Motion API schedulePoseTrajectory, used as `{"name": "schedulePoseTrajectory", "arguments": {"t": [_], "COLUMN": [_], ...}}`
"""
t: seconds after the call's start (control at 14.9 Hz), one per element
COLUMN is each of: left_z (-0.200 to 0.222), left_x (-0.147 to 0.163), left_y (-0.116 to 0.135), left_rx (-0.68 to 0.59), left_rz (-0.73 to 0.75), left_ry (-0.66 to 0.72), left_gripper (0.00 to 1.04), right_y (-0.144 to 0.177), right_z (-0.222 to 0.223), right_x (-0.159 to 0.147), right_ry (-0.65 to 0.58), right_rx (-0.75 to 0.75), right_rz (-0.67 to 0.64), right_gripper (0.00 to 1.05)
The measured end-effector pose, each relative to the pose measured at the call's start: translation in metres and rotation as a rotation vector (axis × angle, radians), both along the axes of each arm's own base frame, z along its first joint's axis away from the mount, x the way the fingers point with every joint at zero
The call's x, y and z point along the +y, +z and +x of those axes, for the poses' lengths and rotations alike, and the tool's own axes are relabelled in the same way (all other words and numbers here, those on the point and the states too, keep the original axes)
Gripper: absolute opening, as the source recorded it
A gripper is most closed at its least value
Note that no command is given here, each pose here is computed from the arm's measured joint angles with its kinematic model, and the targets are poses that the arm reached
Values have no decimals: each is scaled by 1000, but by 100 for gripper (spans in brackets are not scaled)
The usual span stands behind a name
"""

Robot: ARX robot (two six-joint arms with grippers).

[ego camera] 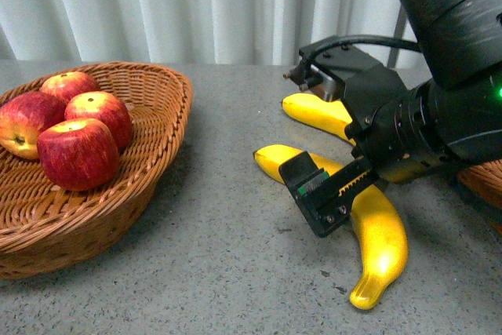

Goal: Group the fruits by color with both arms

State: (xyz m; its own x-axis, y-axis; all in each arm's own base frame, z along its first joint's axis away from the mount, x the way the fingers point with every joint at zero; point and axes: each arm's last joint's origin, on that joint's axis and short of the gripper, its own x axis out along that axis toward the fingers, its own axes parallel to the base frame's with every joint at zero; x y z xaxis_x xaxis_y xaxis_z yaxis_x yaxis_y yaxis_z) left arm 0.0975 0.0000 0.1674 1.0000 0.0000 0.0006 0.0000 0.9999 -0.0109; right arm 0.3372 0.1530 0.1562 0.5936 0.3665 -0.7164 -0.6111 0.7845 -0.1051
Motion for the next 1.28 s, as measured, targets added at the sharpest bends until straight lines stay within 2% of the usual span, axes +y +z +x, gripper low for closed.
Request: {"name": "schedulePoseTrajectory", "arguments": {"t": [0.2,0.34,0.54,0.67,0.81,1.07,1.28], "left_z": [0,0,0,0,0,0,0], "left_x": [0,0,0,0,0,0,0], "left_y": [0,0,0,0,0,0,0], "left_rx": [0,0,0,0,0,0,0], "left_rz": [0,0,0,0,0,0,0], "left_ry": [0,0,0,0,0,0,0], "left_gripper": [98,98,98,98,98,98,98], "right_y": [-10,-11,0,48,80,90,85], "right_z": [-4,-8,-10,-12,-12,0,-1], "right_x": [4,7,3,-14,-42,-114,-191], "right_ry": [17,43,42,36,-4,-166,-309], "right_rx": [34,31,11,-99,-189,-266,-276], "right_rz": [-26,-31,2,166,221,144,16], "right_gripper": [96,66,33,33,33,33,33]}}
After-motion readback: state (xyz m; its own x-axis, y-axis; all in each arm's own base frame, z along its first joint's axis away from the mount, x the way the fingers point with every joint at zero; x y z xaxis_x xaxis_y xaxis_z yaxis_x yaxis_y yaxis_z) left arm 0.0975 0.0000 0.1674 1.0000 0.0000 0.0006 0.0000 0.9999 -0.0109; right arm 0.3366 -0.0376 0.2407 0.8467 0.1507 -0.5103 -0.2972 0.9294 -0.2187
